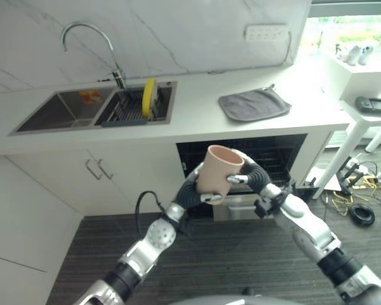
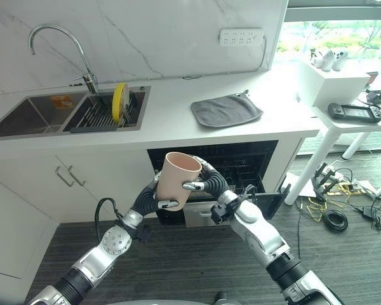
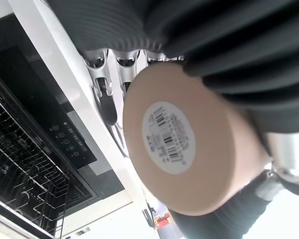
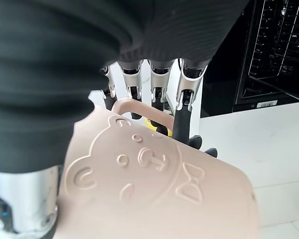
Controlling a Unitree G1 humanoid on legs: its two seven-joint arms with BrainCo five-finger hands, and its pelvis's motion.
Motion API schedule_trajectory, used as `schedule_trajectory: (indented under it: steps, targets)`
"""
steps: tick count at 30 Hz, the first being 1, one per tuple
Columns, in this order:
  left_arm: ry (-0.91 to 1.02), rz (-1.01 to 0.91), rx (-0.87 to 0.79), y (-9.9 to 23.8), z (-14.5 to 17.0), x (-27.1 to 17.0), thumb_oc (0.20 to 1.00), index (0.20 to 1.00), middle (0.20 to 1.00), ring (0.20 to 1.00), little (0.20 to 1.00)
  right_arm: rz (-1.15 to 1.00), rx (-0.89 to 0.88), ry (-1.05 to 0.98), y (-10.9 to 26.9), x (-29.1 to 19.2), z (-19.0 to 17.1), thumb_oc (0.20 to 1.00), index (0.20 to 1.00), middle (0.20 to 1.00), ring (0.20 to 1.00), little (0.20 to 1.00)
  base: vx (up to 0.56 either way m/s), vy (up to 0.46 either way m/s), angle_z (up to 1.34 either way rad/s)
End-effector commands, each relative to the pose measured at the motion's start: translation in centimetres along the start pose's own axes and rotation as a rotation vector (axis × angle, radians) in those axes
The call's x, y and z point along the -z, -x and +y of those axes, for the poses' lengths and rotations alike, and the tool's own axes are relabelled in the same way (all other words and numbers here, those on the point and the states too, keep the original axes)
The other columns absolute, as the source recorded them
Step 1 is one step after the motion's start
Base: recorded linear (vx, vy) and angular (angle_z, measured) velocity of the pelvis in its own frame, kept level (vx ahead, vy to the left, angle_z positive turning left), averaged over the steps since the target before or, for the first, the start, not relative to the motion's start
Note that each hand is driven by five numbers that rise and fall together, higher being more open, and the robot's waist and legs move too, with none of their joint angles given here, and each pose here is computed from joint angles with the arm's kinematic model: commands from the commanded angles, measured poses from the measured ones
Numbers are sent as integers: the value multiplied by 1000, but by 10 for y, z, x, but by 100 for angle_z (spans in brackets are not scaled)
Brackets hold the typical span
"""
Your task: Place the dishes in the dishwasher.
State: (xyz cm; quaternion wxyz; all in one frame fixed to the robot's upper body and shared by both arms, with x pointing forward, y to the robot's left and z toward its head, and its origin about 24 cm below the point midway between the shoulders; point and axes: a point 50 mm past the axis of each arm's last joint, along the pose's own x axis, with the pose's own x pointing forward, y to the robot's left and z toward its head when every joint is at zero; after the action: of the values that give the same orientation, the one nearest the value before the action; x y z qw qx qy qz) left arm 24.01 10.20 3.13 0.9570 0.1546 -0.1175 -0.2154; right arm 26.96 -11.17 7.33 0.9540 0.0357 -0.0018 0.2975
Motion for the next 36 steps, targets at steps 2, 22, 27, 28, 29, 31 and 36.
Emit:
schedule_trajectory:
  steps: [2,22,27,28,29,31,36]
  targets:
    - [-64,-51,194,-19,-32,-8,1000,1000,1000,1000,1000,-439,-245,-37,-38,-87,55,200,200,200,200,200,0,0,0]
    - [-114,-64,200,-18,-28,-8,200,200,200,200,200,-426,-215,-57,-38,-89,48,200,200,200,200,200,3,-1,2]
    - [-109,-76,205,-19,-27,-11,200,200,200,200,200,-303,-341,-30,-41,-70,66,200,200,200,200,200,0,0,0]
    - [-110,-70,211,-18,-28,-10,200,200,200,200,200,-271,-367,-26,-41,-64,71,200,200,200,200,200,0,0,0]
    - [-110,-70,213,-18,-28,-10,200,200,200,200,200,-253,-380,-25,-41,-59,74,200,200,200,200,200,0,0,0]
    - [-108,-72,211,-17,-29,-9,200,200,200,200,200,-236,-389,-23,-41,-53,78,200,200,200,200,200,0,0,0]
    - [-108,-70,224,-18,-30,-9,200,200,200,200,200,-242,-371,-26,-44,-51,77,200,200,200,200,200,0,0,0]
